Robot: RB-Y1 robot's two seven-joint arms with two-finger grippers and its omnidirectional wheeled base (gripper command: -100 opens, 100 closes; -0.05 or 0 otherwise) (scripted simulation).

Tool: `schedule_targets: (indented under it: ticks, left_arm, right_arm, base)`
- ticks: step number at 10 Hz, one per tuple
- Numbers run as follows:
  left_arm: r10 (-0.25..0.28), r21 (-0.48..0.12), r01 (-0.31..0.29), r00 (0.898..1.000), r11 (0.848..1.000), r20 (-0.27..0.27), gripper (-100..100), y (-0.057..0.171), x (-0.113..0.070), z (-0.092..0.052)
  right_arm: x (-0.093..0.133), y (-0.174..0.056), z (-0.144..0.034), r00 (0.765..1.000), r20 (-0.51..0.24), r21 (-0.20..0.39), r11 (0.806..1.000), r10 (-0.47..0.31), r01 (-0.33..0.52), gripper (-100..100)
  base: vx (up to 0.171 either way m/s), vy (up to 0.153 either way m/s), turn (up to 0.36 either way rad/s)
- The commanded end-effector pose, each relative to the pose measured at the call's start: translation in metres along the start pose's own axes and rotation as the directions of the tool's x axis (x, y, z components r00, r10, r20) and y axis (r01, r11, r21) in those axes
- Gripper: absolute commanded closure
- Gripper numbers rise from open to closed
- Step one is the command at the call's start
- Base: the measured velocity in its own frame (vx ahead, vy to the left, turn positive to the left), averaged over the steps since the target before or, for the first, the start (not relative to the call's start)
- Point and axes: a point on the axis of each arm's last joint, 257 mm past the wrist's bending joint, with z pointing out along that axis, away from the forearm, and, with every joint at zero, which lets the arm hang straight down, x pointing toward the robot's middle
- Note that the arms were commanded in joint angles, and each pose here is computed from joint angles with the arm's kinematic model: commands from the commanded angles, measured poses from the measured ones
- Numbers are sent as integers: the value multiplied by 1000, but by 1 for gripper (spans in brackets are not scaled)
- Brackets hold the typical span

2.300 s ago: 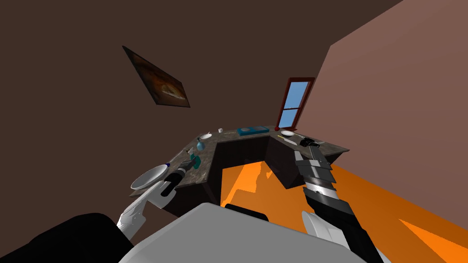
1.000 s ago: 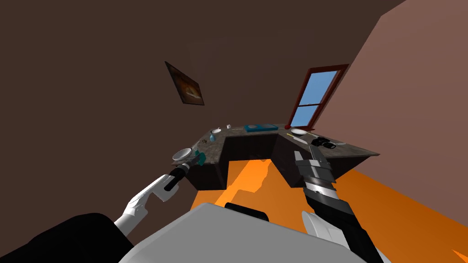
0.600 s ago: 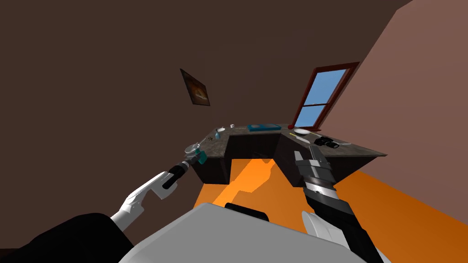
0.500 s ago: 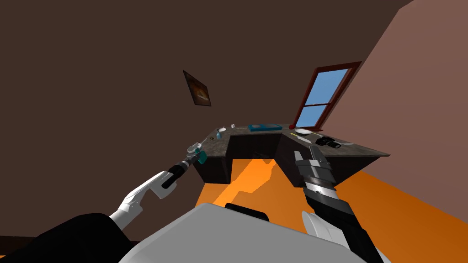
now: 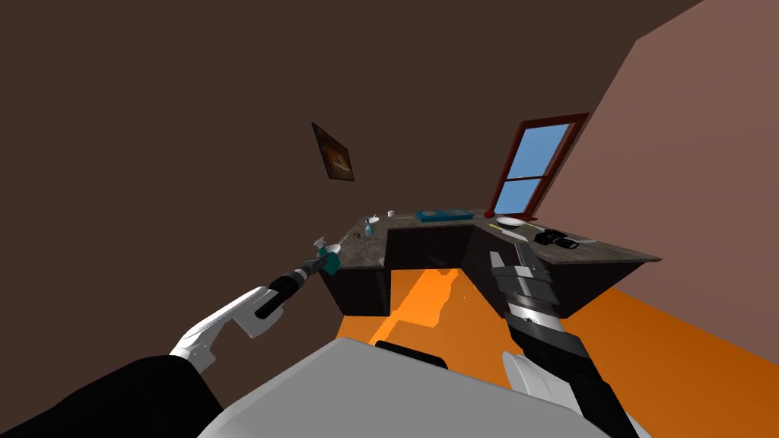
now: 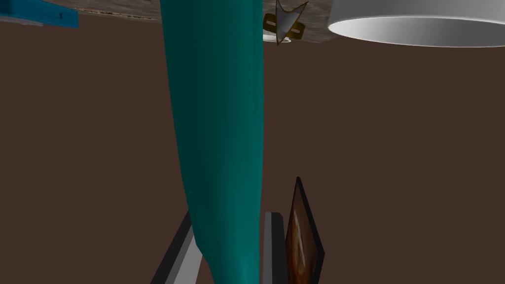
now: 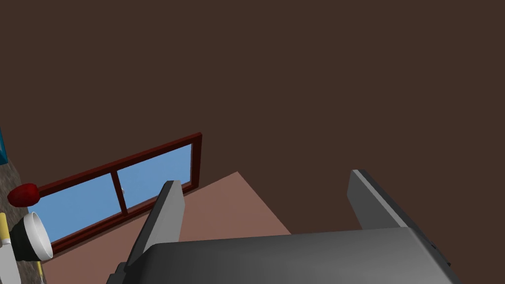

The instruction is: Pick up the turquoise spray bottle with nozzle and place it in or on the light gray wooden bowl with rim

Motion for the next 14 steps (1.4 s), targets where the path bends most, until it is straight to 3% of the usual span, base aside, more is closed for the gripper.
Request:
schedule_targets:
  ticks: [1, 5, 7, 8, 12, 13, 14]
  left_arm:
    - [20, -12, -20, 1000, 1000, 0, 100, 6, -5, -6]
    - [69, -50, -68, 998, 996, 0, 100, 23, -15, -23]
    - [69, -52, -69, 998, 996, 0, 100, 25, -15, -24]
    - [72, -54, -72, 997, 996, 2, -100, 26, -17, -25]
    - [72, -54, -72, 997, 996, 2, -100, 26, -17, -24]
    - [72, -54, -72, 997, 996, 2, 0, 26, -17, -24]
    - [74, -46, -74, 997, 996, 4, -100, 20, -28, -26]
  right_arm:
    - [0, 0, 0, 1000, 0, 0, 1000, 0, 0, 0]
    - [0, 0, 0, 1000, 0, 0, 1000, 0, 0, 0]
    - [0, 0, 0, 1000, 0, 0, 1000, 0, 0, 0]
    - [0, 0, 0, 1000, 0, 0, 1000, 0, 0, 0]
    - [0, 0, 0, 1000, 0, 0, 1000, 1, -1, 0]
    - [0, 0, 0, 1000, 0, 0, 1000, 1, -1, 0]
    - [0, 0, 0, 1000, 0, 0, 1000, 1, -1, 0]
  base:
    - [156, 269, -97]
    - [186, 232, -108]
    - [105, 173, -48]
    - [13, 23, -3]
    - [2, 2, 0]
    - [0, 0, 0]
    - [19, 12, 84]
